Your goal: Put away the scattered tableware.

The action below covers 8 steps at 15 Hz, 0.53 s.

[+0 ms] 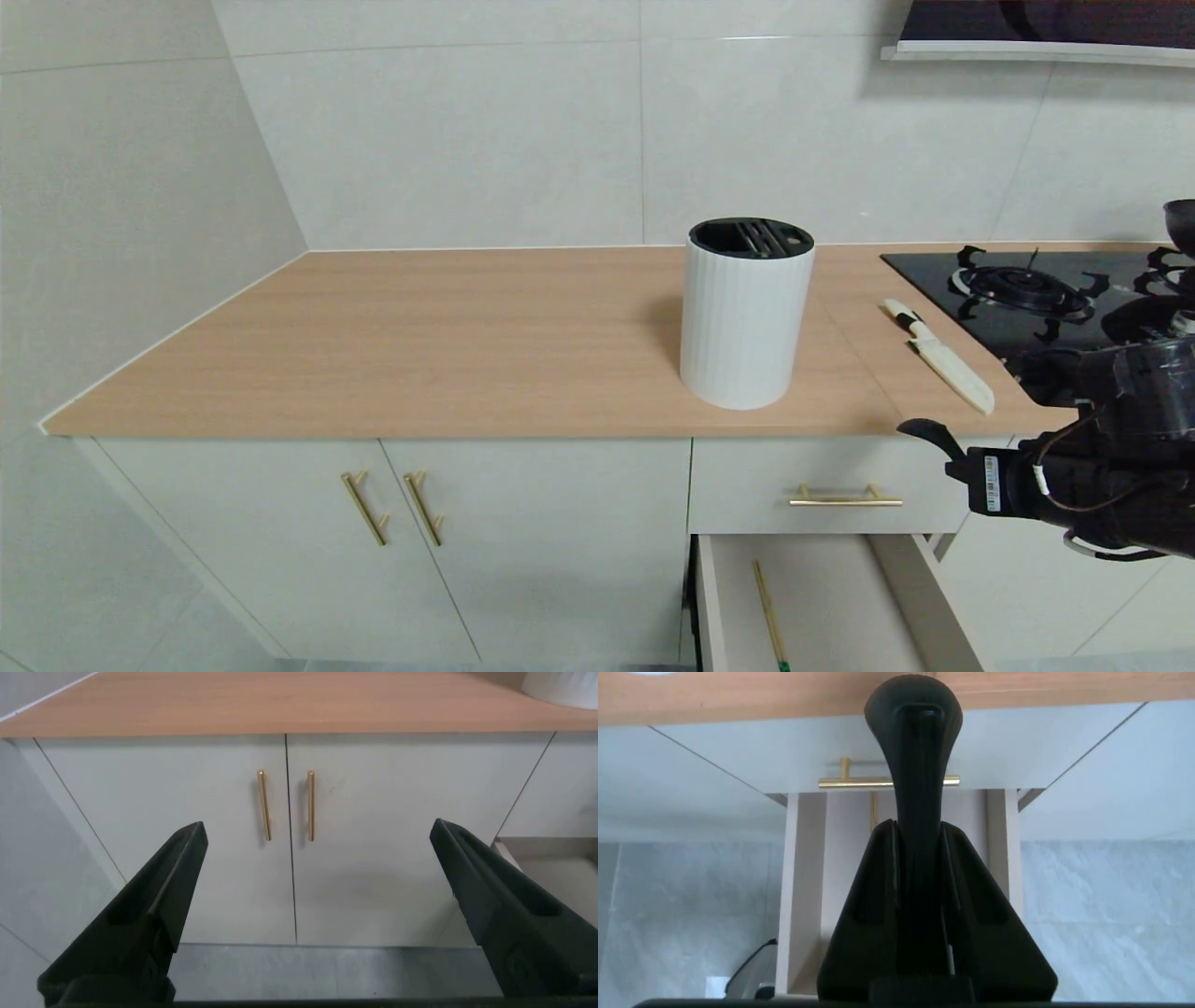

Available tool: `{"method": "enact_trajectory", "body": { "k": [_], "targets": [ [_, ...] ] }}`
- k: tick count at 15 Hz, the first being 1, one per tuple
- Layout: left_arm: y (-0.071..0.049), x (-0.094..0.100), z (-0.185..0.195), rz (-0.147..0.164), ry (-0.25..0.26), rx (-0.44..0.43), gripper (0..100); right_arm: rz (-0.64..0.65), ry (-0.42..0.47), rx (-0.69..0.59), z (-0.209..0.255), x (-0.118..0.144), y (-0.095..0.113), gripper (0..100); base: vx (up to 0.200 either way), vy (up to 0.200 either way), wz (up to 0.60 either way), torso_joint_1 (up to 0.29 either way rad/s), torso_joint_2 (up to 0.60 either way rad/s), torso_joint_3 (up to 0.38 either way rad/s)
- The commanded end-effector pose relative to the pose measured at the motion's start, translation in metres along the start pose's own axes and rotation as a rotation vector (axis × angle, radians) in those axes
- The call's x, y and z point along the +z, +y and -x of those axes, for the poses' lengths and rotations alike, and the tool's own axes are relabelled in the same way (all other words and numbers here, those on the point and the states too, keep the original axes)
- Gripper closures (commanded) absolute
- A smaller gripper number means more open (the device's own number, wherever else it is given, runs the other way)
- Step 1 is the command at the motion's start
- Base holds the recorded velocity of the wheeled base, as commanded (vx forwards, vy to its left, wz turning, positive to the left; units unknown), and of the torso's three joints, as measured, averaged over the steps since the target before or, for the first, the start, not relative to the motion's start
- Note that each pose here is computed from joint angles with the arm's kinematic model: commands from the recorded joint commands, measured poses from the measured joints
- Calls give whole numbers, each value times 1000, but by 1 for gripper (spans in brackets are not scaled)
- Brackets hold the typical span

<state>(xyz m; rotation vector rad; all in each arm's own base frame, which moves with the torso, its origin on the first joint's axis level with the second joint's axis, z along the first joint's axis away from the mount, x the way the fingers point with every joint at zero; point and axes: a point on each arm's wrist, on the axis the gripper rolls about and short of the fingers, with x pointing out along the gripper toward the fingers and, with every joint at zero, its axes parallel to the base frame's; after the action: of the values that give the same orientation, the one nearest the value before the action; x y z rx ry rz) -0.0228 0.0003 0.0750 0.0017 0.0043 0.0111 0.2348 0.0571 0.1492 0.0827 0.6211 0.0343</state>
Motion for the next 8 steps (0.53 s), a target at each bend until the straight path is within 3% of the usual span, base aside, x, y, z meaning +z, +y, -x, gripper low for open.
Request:
{"method": "enact_trajectory", "body": {
  "k": [1,8],
  "targets": [
    [0,0,0,0,0,0,0,3,11,-1,-2,-2,0,100,0,0,0,-183,427,227],
    [0,0,0,0,0,0,0,6,28,-3,-6,-4,1,100,0,0,0,-200,482,283]
  ]
}}
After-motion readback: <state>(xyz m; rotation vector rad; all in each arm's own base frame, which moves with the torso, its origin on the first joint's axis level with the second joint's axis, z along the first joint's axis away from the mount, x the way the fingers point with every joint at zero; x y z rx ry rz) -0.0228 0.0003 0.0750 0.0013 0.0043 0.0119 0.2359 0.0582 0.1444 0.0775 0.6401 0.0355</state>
